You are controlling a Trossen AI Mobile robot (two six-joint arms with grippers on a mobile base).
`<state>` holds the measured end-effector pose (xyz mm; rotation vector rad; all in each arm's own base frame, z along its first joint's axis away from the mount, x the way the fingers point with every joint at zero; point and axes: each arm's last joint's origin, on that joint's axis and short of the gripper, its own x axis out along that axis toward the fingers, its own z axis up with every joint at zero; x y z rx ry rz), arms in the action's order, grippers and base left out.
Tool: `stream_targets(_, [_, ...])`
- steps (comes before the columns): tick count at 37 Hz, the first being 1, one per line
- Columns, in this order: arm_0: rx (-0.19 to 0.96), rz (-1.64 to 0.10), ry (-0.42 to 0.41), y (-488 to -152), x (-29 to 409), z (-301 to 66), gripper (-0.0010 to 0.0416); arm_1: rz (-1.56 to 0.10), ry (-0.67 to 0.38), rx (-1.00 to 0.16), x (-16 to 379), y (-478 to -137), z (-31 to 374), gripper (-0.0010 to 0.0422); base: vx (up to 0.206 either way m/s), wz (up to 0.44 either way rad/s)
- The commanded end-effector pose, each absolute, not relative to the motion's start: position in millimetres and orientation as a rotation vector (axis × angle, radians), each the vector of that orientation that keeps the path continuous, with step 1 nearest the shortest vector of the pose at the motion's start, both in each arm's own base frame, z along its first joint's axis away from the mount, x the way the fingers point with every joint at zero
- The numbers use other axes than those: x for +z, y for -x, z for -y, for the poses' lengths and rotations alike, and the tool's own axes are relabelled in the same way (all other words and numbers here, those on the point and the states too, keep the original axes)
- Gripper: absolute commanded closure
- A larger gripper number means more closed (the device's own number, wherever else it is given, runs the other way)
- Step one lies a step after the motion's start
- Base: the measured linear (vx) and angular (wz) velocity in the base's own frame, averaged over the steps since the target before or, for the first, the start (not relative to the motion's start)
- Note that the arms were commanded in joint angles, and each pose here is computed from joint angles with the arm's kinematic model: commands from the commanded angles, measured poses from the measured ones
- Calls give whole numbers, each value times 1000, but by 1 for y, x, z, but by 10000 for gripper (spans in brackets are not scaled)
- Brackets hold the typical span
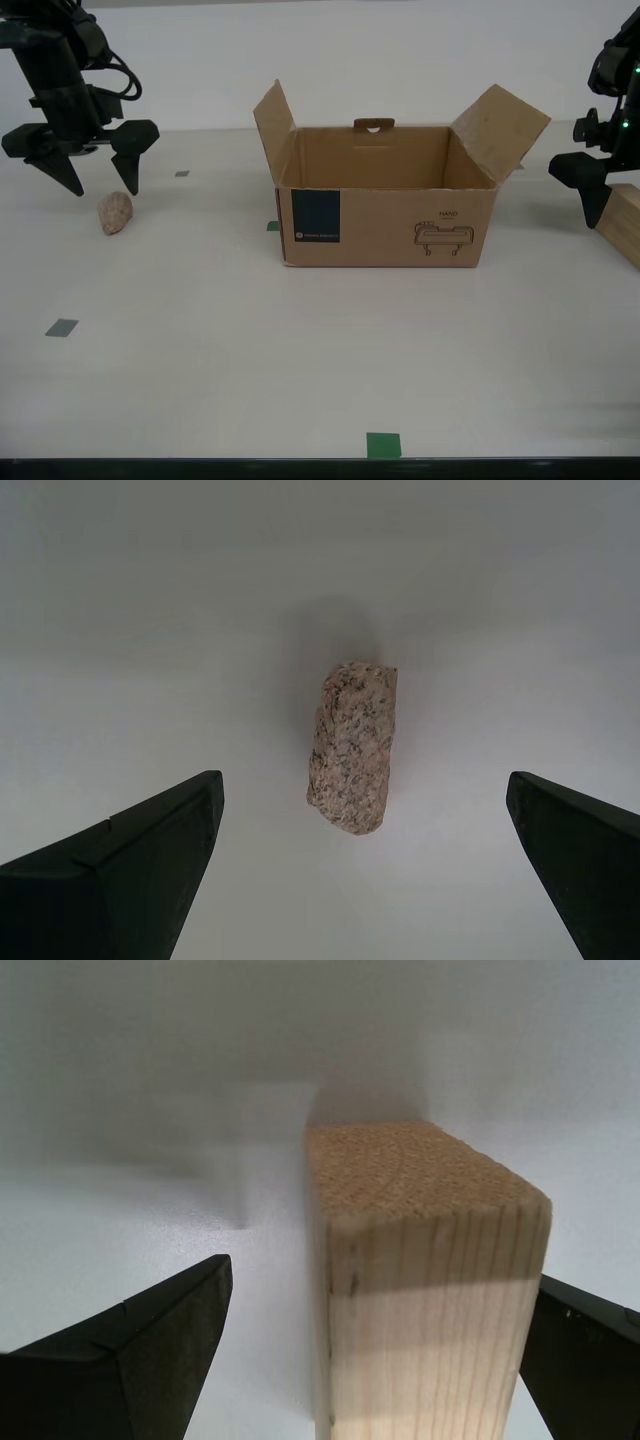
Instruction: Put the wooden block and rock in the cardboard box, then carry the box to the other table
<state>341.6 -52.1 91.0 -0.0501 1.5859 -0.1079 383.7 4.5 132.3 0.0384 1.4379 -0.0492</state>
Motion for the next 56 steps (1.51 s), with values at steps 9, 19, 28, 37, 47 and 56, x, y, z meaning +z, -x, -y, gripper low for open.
stream_targets(9, [-104, -1581, 49, -342, 91, 52, 51, -1418, -37, -45, 132, -385, -4, 23, 0, 0])
stream_targets(19, [-105, -1578, 49, -342, 91, 52, 51, -1372, -34, -40, 133, -390, -5, 23, 0, 0])
stream_targets(28, [-104, -1577, 50, -342, 91, 52, 51, -1425, -33, -41, 115, -388, -5, 23, 0, 0])
stream_targets(37, [-103, -1586, 49, -342, 91, 52, 51, -1424, -31, -40, 98, -390, -5, 23, 0, 0])
stream_targets(47, [-104, -1581, 50, -342, 91, 52, 51, -1442, -28, -38, 90, -390, -5, 23, 0, 0])
stream_targets(56, [-102, -1581, 50, -342, 91, 52, 51, -1448, -26, -38, 84, -385, -5, 23, 0, 0])
